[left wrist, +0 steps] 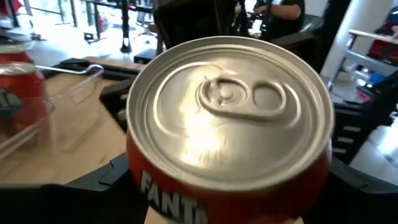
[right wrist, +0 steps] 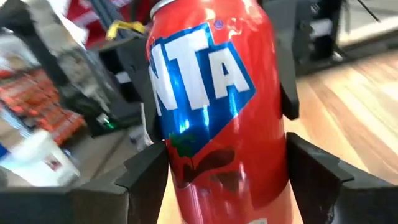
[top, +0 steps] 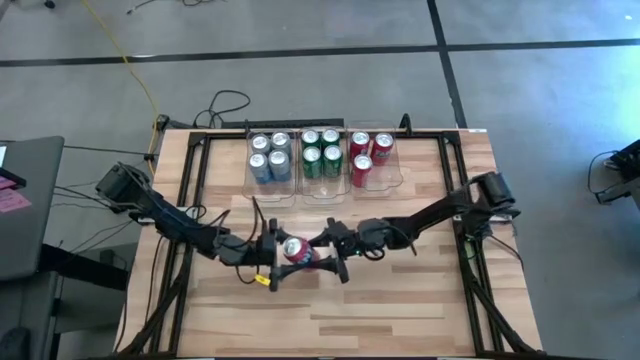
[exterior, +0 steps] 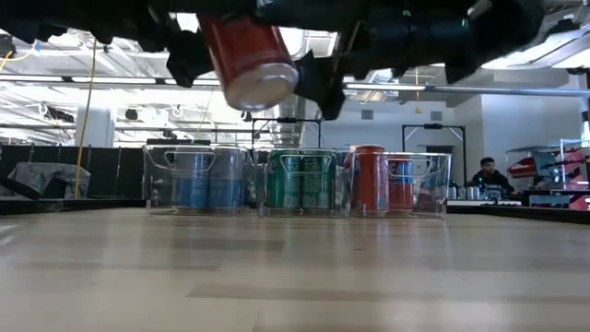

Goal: Sort soda cans
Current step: Put the red soda can into the right transparent bin

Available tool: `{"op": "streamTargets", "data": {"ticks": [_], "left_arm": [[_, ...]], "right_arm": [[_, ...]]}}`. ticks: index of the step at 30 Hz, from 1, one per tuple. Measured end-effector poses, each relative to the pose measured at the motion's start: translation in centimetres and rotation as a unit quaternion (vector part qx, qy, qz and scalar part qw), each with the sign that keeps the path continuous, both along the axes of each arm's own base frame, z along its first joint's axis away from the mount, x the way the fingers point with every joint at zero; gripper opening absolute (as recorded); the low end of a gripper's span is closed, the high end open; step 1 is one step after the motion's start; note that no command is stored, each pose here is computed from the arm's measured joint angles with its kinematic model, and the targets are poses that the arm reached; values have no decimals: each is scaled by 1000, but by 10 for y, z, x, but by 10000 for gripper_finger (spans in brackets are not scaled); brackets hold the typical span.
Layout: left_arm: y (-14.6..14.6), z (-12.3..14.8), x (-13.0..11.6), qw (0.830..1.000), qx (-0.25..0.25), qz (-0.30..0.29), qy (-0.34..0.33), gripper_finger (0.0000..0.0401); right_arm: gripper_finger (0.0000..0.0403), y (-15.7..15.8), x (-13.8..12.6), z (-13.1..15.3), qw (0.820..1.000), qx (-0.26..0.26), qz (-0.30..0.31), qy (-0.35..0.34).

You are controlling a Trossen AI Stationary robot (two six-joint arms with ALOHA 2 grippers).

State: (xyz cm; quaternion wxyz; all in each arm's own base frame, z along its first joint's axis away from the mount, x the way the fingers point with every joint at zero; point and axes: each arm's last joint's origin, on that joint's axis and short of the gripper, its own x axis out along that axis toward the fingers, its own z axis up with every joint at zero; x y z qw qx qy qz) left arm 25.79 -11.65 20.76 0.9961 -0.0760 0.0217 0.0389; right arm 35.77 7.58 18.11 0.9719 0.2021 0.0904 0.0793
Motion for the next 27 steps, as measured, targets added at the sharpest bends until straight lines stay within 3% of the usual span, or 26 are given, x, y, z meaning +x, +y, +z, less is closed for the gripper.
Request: {"op": "streamTargets", "data": {"ticks": [7,9,13,18,27], "left_arm": [[-2,-5,-3,999,30,4,25,299],[-3,-7,-2,999,35,-13,31,299],[-1,-1,-1,999,37,5,13,299],[-2,-10,-2,997,51,-5,54,299],[0,-22,-4,992,70,-2,106,299]], "right_arm": [[285,-9,-29,25,994,-9,-32,105],[285,-11,-34,32,992,-20,-51,116],[285,-15,-43,42,988,-38,-77,131],[285,-13,-45,51,989,-57,-62,123],[286,8,-23,68,973,-179,10,144]]}}
